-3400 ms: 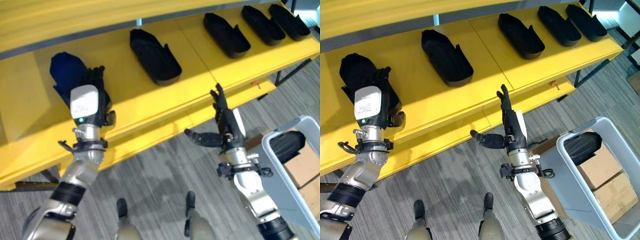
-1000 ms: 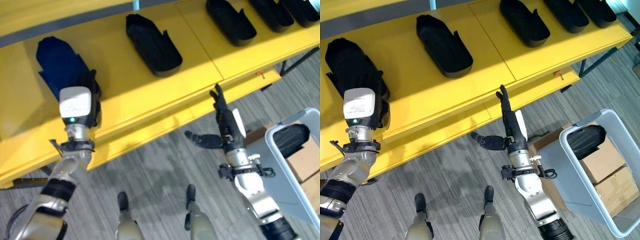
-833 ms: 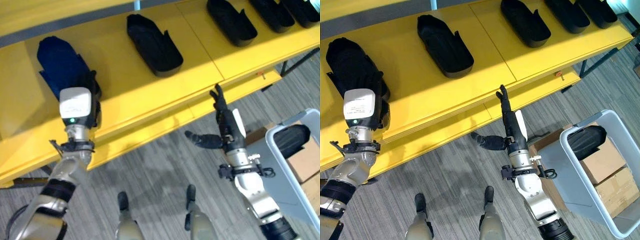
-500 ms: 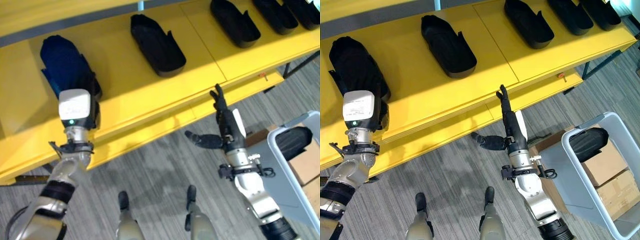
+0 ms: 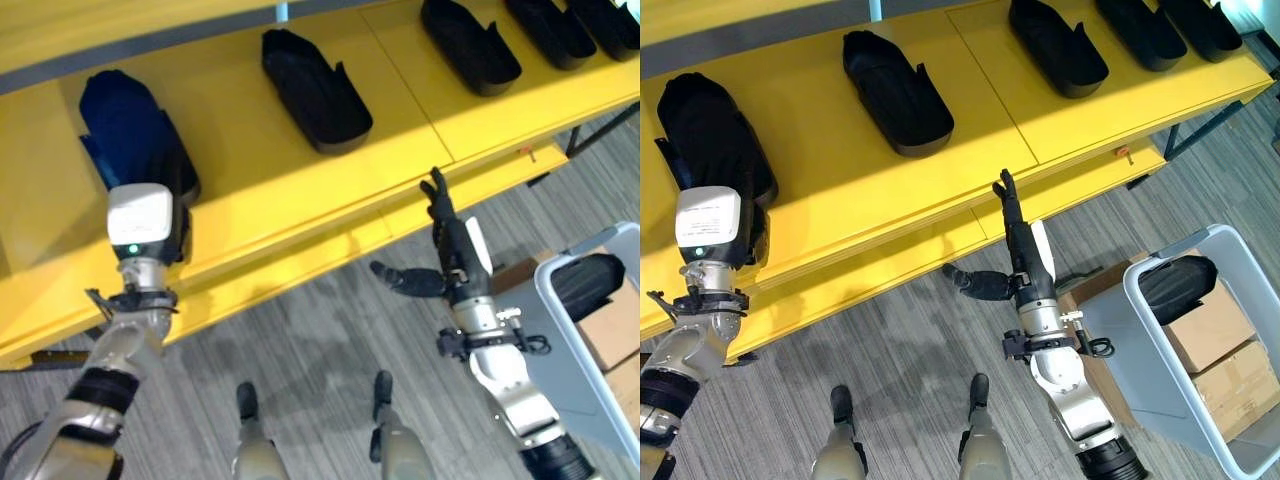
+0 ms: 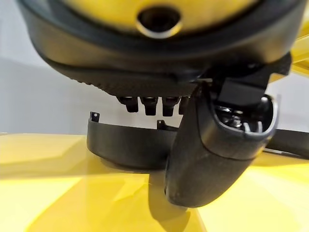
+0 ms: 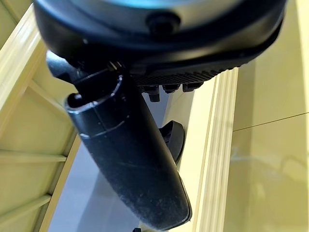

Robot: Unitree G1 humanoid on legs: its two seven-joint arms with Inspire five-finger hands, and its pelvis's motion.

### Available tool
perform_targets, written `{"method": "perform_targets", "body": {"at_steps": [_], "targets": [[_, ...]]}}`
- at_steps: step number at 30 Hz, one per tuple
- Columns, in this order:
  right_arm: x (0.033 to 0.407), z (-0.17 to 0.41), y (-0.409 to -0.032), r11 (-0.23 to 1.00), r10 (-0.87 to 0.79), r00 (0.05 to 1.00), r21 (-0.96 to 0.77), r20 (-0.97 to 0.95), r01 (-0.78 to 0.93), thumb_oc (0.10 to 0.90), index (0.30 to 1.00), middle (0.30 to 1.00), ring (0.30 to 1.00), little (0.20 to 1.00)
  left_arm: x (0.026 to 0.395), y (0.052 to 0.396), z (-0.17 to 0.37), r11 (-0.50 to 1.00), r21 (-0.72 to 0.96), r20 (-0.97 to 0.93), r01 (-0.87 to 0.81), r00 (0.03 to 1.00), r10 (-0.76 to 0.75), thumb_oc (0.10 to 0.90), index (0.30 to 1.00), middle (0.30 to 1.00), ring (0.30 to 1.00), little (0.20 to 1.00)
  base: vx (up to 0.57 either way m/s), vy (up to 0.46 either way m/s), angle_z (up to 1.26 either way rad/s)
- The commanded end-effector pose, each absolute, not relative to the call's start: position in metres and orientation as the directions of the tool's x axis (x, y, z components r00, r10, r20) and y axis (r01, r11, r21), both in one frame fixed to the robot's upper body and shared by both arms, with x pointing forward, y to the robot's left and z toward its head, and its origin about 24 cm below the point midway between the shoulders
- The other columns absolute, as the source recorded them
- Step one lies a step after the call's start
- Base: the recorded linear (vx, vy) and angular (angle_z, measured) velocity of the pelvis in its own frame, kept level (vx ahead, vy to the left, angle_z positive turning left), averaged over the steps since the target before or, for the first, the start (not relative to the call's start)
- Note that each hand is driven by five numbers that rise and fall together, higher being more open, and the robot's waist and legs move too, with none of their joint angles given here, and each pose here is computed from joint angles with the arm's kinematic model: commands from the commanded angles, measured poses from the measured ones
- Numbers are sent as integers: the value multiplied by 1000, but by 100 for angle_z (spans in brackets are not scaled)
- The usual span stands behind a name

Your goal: Move parts from the plastic box to the shelf.

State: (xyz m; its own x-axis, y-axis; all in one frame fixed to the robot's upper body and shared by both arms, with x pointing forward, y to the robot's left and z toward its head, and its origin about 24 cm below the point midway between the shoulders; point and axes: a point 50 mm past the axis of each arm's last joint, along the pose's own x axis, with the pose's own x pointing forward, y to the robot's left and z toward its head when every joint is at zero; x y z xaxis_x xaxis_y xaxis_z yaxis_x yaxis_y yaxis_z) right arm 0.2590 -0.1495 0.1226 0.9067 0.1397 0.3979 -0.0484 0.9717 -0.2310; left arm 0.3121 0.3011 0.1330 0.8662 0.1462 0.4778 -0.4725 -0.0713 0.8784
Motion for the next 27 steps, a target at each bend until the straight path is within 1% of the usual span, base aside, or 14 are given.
{"method": "perform_targets", "body": {"at_steps": [1,9,12,17,18,27], "targets": [[250,193,-156,983,109,693,-181,713,33,900,1000,1000,1000,1000,310,326,186,-192,762,645,-618,748,153,900,1000,1000,1000,1000,0,0,0],[250,195,-155,982,110,686,-184,719,36,900,1000,1000,1000,1000,309,322,189,-178,755,654,-631,743,139,900,1000,1000,1000,1000,0,0,0],[251,196,-155,982,105,683,-186,723,45,900,1000,1000,1000,1000,309,316,194,-158,739,672,-655,733,107,900,1000,1000,1000,1000,0,0,0],[251,198,-157,981,96,680,-186,727,60,900,1000,1000,1000,1000,300,298,206,-83,698,715,-711,699,25,900,1000,1000,1000,1000,0,0,0],[250,200,-159,980,87,677,-183,731,72,900,1000,1000,1000,1000,295,288,211,-32,675,737,-737,675,-17,900,1000,1000,1000,1000,0,0,0],[248,202,-162,980,79,674,-181,735,83,900,1000,1000,1000,1000,277,264,230,101,610,791,-786,600,-116,900,1000,1000,1000,1000,0,0,0]]}}
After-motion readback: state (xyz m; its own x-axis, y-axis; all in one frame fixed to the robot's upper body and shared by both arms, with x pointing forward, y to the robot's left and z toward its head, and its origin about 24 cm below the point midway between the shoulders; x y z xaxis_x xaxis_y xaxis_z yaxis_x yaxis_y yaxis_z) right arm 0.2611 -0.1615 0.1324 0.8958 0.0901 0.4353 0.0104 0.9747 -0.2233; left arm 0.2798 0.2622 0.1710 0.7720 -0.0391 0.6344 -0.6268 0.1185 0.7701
